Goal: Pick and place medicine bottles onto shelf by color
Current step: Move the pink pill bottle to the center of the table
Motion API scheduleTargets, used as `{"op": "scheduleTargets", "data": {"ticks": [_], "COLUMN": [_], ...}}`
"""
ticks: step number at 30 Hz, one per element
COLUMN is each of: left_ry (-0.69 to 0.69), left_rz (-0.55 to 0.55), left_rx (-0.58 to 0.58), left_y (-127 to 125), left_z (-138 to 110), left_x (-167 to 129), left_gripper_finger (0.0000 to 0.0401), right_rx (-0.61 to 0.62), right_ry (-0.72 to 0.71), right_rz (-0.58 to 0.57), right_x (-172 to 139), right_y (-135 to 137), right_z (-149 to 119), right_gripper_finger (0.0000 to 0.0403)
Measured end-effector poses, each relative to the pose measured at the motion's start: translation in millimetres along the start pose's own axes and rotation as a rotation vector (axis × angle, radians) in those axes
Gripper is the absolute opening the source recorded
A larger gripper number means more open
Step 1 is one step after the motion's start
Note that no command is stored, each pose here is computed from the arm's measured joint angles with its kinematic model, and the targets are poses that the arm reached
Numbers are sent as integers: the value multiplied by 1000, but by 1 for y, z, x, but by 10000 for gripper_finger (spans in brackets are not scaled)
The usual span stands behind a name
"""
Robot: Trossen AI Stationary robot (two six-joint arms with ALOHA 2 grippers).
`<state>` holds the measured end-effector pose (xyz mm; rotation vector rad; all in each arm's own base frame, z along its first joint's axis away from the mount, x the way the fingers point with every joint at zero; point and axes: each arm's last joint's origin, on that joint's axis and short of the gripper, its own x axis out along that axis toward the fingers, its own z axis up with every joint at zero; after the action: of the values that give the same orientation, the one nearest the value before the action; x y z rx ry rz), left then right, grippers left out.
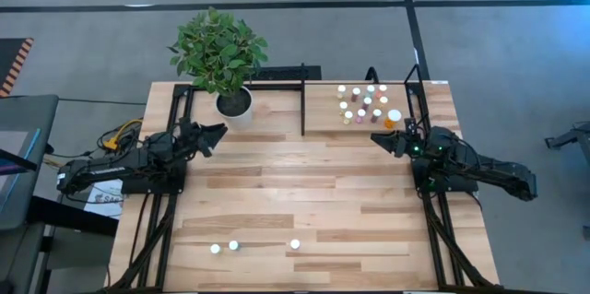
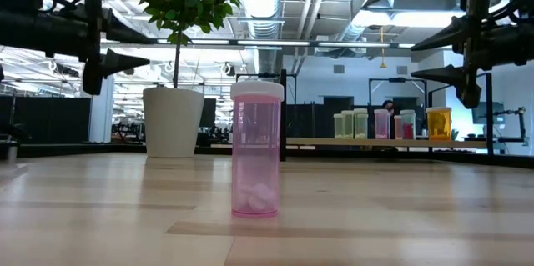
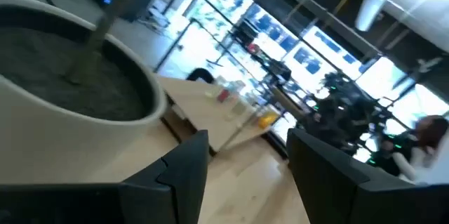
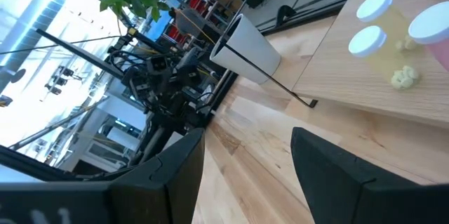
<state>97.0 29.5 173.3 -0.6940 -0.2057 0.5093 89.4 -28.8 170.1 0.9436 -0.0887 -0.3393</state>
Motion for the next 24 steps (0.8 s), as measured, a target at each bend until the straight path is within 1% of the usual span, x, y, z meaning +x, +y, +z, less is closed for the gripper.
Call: {"op": "scheduleTargets", "data": {"ticks": [4,9,12,16,20,24], "left_ry": [-3,-8,-17,2,91,222], "left_rz": [-75,-120,-104,-90,-50,6], "left_rx": [-2,-16,-1,62,112,102], "left_y": [-5,-18,-29,-47,-65,-80], "left_z": [3,14,23,37,42,37], "left_x": [0,-2,0,7,23,47], "left_gripper_finger": [181,181,181,181,181,181], "right_rx": [0,0,0,0,0,0], "right_ry": [0,0,0,0,0,0], "right_rz": [0,0,0,0,0,0], "right_x": [0,0,0,0,0,0], "right_y": [0,0,0,0,0,0], "right_z": [0,0,0,0,0,0], "right_gripper_finger": [234,234,234,234,234,234]}}
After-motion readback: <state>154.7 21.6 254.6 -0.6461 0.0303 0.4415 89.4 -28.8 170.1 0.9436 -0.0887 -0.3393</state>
